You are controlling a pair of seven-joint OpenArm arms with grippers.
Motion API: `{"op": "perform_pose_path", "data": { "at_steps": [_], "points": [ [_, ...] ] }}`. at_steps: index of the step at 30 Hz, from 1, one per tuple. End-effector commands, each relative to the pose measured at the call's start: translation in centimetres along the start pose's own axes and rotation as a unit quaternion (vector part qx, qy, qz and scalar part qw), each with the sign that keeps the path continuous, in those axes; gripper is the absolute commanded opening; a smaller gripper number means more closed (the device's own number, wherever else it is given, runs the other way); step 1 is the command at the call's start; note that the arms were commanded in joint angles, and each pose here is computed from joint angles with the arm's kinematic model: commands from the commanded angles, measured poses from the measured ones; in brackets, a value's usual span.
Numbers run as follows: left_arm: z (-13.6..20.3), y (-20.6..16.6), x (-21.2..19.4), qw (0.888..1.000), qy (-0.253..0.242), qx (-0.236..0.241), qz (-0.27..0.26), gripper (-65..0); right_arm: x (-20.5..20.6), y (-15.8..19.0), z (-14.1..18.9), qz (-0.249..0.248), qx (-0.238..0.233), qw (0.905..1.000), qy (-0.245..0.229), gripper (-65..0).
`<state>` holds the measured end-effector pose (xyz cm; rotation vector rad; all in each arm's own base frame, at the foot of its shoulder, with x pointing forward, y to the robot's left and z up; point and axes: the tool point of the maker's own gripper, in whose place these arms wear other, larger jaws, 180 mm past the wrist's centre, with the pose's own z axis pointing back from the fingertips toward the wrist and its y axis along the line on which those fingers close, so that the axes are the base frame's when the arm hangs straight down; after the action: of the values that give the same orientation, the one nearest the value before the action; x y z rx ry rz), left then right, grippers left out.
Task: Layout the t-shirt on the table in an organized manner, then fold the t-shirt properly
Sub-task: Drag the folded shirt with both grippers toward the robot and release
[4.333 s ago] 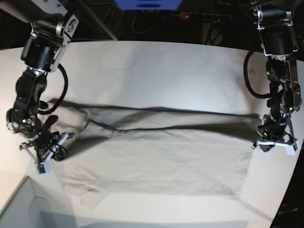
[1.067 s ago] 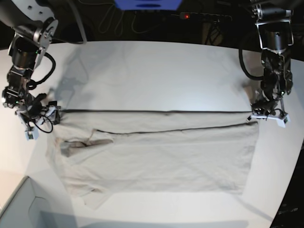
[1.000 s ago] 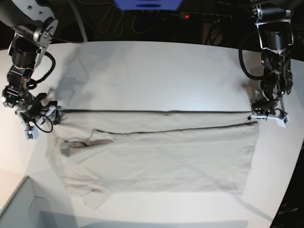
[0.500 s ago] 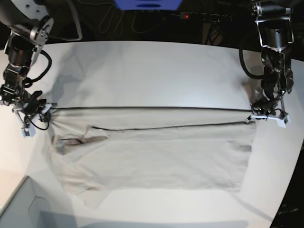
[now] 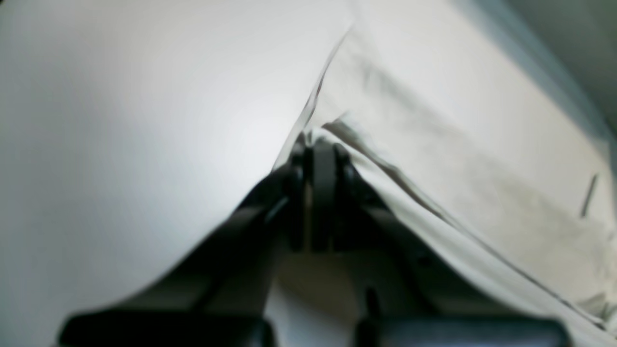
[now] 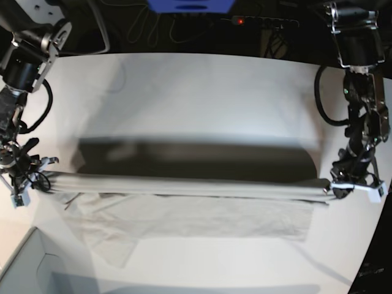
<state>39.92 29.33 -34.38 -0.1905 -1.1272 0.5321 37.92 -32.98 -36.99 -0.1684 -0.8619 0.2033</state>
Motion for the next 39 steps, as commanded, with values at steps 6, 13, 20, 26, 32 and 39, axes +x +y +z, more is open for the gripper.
{"op": "perform_pose_path", "data": {
  "at_steps": [6, 13, 20, 26, 32, 39],
  "points": [
    [0.1, -0.8, 3.6, 0.999, -0.048, -0.011, -0.009, -65.0, 1.9, -0.4, 1.0, 0.009, -0.015, 0.9993, -0.032, -65.0],
    [0.1, 0.0, 2.6, 0.999, -0.037, -0.003, -0.01, -65.0, 2.2, -0.5, 2.0, 0.022, -0.025, 0.9986, -0.042, -65.0],
    [1.1, 2.0, 1.9, 0.999, -0.038, 0.018, 0.003, -65.0, 2.4, -0.9, 4.1, -0.014, -0.041, 0.9959, -0.08, -65.0],
    [2.6, 5.2, -1.7, 0.997, -0.017, 0.056, 0.05, -65.0, -2.2, 1.4, 4.7, -0.038, -0.018, 0.9979, -0.05, -65.0],
    [4.0, 6.9, -4.6, 0.996, 0.013, 0.074, 0.043, -65.0, -5.2, 2.7, 5.2, -0.052, -0.002, 0.9983, -0.027, -65.0],
    [4.8, 6.4, -5.5, 0.996, 0.017, 0.07, 0.043, -65.0, -3.8, 2.2, 6.0, -0.04, -0.012, 0.9982, -0.044, -65.0]
  ]
}}
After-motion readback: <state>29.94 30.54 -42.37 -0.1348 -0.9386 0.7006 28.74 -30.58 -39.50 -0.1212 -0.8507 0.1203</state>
